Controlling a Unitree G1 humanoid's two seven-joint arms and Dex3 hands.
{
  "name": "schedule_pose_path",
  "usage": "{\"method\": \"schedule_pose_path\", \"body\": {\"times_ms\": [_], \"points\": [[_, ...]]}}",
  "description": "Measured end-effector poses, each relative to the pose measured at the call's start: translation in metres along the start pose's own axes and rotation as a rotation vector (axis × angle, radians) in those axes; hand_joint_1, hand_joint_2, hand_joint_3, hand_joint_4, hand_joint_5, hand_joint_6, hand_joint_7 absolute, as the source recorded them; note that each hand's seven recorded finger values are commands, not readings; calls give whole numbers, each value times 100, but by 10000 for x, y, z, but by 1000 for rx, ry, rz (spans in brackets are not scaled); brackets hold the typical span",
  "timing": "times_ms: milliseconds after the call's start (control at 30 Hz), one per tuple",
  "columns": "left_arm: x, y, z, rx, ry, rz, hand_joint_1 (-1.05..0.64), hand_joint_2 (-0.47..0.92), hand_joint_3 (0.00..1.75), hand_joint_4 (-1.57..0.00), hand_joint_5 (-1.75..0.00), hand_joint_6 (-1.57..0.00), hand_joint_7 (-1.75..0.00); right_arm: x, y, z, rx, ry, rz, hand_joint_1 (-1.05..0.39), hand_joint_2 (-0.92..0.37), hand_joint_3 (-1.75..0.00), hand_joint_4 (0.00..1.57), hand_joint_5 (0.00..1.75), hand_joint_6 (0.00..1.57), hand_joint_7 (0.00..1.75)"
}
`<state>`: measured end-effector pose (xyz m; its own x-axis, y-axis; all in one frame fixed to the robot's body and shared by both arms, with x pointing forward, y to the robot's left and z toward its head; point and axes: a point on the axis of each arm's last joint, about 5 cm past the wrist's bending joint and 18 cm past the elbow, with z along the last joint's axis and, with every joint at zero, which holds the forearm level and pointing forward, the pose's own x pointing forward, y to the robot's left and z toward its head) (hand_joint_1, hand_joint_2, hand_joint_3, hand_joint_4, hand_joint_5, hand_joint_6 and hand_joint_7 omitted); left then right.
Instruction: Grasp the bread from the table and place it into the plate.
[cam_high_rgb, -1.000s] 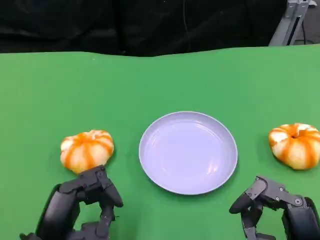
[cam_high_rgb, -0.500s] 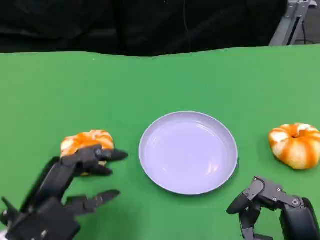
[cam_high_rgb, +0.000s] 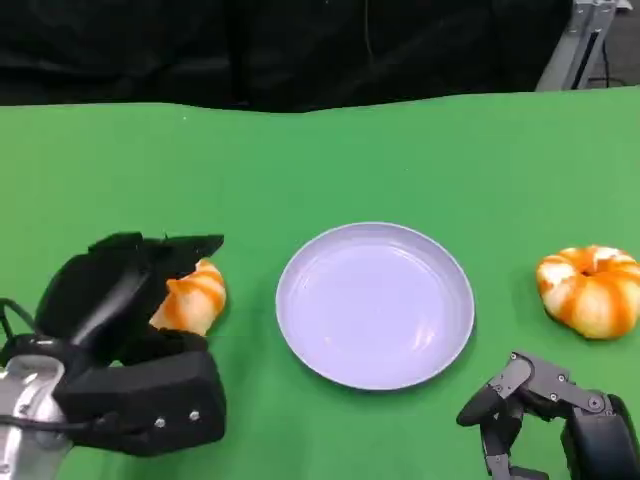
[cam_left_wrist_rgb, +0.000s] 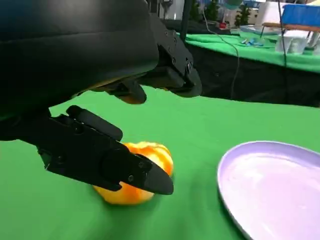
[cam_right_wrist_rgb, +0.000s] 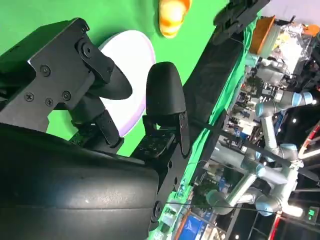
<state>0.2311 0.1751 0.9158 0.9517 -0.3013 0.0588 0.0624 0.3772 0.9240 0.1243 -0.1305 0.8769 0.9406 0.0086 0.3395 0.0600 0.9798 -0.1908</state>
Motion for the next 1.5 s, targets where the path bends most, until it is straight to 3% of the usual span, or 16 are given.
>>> {"method": "schedule_pose_path", "body": {"times_ms": [233, 733, 800, 933, 967, 1000, 1033, 1067, 1100, 1133, 1200, 1300, 1500], "points": [[164, -128, 45, 160, 79, -97, -60, 92, 5, -5, -25, -21, 0, 1, 5, 2, -2, -1, 1, 9, -35, -137, 88, 173, 80, 137], [545, -434, 32, 213, 186, -273, -54, 91, 1, -13, -26, -26, -1, -20, 3, 4, 7, 9, 3, 8, -34, -140, 87, 173, 80, 136], [562, -456, 22, 199, 191, -277, -33, 92, 3, -31, -23, -37, -3, -24, 2, 3, 8, 10, 2, 8, -34, -139, 87, 173, 80, 136], [605, -507, -9, 127, 200, -290, -27, 92, 4, -39, -20, -42, -3, -27, 11, 5, 13, 11, 4, 8, -35, -139, 86, 174, 80, 136], [613, -508, -13, 124, 199, -287, -14, 86, 5, -72, -79, -74, -51, -28, 12, 5, 13, 12, 4, 7, -35, -138, 87, 174, 79, 136], [609, -521, -22, 121, 179, -261, -12, 88, 10, -84, -135, -74, -123, -27, 13, 6, 13, 11, 5, 6, -36, -137, 86, 174, 79, 136], [595, -538, -32, 114, 147, -205, -11, 89, 13, -87, -155, -72, -148, -30, 12, 6, 14, 12, 4, 6, -36, -136, 86, 173, 79, 136], [576, -559, -38, 102, 106, -145, -11, 89, 14, -88, -164, -72, -161, -34, 12, 6, 13, 14, 4, 6, -36, -136, 86, 173, 79, 136], [550, -581, -43, 82, 64, -77, -9, 82, 30, -87, -169, -71, -168, -36, 12, 6, 14, 15, 5, 6, -36, -136, 86, 173, 79, 135], [522, -604, -47, 63, 27, -13, -9, 62, 73, -87, -172, -70, -172, -37, 12, 7, 14, 15, 5, 6, -36, -135, 86, 173, 79, 135], [492, -625, -48, 41, -15, 82, -10, 45, 106, -86, -174, -69, -174, -36, 10, 12, 13, 13, 5, 5, -36, -135, 86, 174, 79, 135], [484, -607, -58, 27, -52, 174, -9, 37, 120, -87, -175, -69, -174, -33, 9, 14, 13, 11, 5, 4, -35, -135, 88, 174, 80, 135], [497, -571, -43, 44, -97, 265, -8, 30, 125, -89, -175, -72, -173, -31, 10, 14, 12, 12, 5, 6, -35, -136, 88, 174, 81, 135]]}}
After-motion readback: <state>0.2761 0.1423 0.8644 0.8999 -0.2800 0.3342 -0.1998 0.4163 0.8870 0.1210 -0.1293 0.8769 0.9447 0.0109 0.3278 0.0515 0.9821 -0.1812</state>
